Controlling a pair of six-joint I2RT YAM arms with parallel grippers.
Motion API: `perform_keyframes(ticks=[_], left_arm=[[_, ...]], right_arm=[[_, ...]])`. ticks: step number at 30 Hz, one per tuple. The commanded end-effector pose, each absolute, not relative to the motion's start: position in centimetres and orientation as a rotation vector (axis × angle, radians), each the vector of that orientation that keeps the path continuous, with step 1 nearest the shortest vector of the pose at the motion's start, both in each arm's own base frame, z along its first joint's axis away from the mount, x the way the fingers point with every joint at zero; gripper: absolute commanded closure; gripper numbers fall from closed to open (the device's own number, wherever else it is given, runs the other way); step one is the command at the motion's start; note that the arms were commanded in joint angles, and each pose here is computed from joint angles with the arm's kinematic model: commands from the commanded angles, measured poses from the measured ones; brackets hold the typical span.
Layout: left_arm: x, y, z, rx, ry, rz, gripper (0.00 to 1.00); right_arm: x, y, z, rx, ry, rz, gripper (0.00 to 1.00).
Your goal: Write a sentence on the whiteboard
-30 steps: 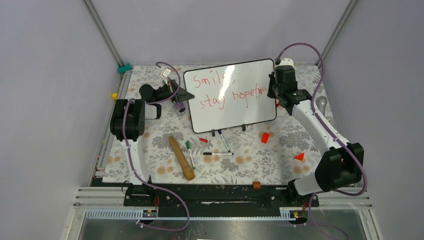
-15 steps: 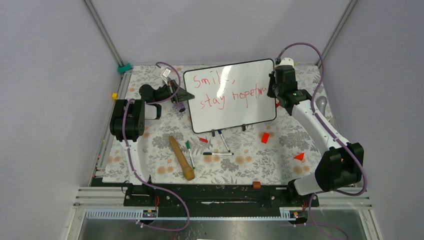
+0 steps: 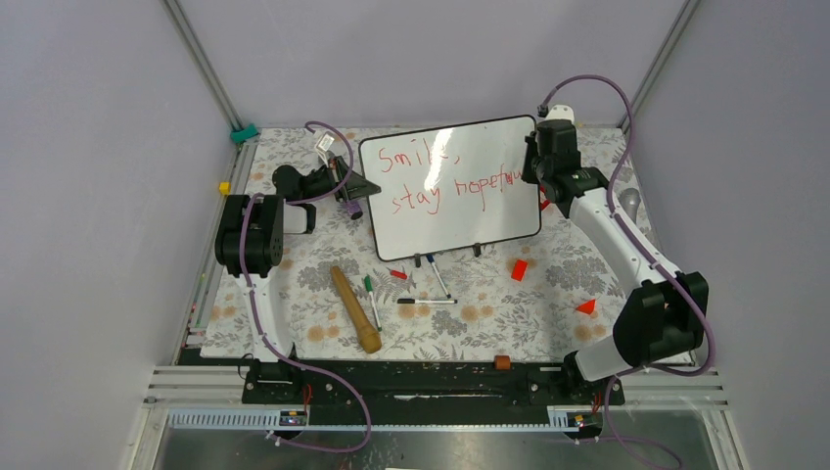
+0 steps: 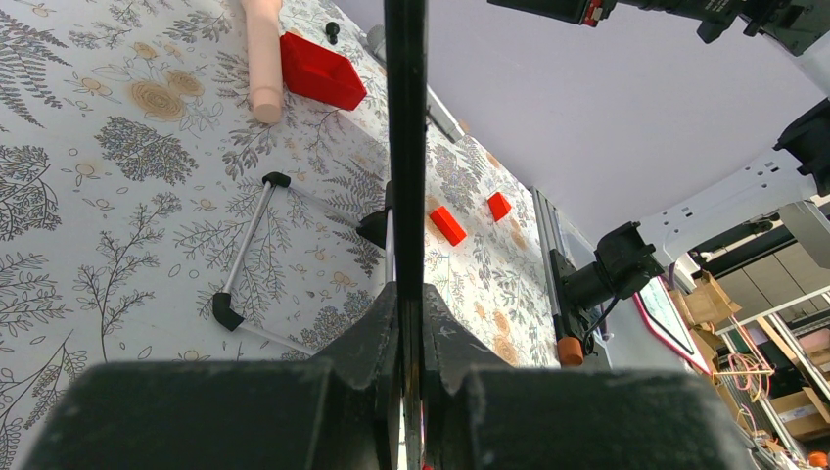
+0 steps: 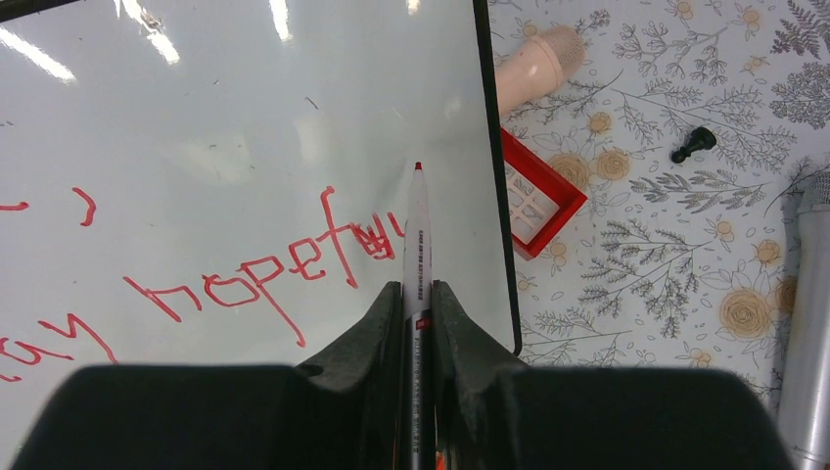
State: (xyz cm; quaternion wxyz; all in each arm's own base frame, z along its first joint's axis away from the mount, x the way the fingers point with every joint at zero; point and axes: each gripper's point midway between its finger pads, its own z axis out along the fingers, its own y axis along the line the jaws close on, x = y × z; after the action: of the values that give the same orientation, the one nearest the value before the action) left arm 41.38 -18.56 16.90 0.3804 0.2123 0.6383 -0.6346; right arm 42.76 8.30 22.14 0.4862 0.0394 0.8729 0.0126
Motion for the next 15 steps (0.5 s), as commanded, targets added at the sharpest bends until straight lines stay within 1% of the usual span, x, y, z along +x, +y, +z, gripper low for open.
perform_keyframes(ticks=[1,15], left_arm=[[39.0,-19.0,18.1,0.717,1.597,-1.617,1.00],[39.0,-19.0,18.1,0.716,1.598,-1.617,1.00]], right_arm=[[44.0,8.0,24.0,0.109,2.082,0.013,1.00],[45.0,7.4,23.0,0.128,2.098,-0.052,1.00]])
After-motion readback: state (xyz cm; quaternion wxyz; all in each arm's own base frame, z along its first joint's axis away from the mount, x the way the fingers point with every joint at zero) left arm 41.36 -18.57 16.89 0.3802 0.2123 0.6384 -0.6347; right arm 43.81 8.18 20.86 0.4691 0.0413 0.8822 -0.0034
